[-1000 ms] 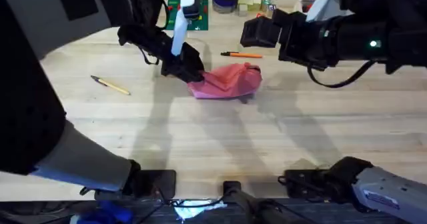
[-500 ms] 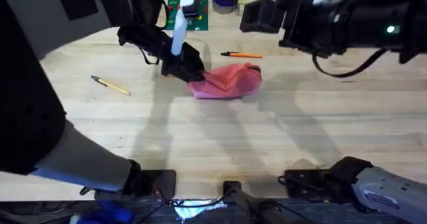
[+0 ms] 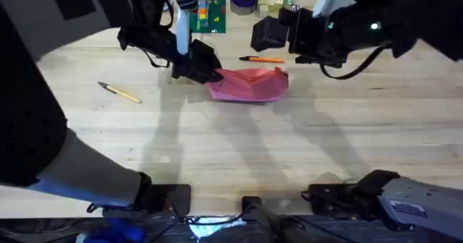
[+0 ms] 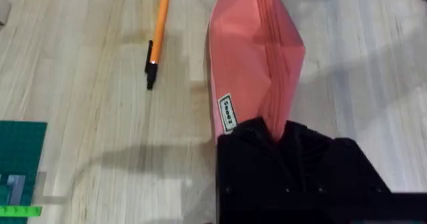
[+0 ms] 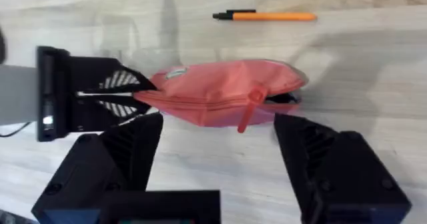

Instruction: Unzip the bag, pick up the pens from the table one at a time and place them inside, then zip the bag closed.

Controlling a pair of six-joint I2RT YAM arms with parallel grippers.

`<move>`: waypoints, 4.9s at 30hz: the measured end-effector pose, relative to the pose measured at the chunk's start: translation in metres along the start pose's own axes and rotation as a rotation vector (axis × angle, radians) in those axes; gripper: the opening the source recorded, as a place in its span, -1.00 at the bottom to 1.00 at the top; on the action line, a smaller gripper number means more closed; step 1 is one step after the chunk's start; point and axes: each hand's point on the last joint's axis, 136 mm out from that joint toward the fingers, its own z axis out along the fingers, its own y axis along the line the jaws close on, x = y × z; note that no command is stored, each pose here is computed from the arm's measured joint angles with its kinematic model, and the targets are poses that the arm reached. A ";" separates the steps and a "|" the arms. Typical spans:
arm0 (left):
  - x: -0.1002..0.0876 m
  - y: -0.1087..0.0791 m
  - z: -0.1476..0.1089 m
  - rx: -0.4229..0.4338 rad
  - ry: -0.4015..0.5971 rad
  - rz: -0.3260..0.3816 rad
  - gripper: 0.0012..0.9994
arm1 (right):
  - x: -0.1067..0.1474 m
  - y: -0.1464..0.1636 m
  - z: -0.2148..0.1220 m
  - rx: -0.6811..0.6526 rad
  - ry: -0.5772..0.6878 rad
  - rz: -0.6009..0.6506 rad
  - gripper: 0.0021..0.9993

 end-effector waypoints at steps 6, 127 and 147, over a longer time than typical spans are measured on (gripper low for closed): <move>-0.002 0.000 -0.001 -0.001 -0.019 0.010 -0.92 | 0.011 -0.008 0.016 0.050 0.068 0.004 0.99; 0.013 -0.002 0.001 0.000 0.046 0.026 -0.92 | 0.027 0.004 0.066 0.032 0.199 0.187 -0.94; 0.014 -0.002 0.000 -0.003 0.050 0.023 -0.92 | 0.038 0.062 0.083 -0.109 0.184 0.094 -0.94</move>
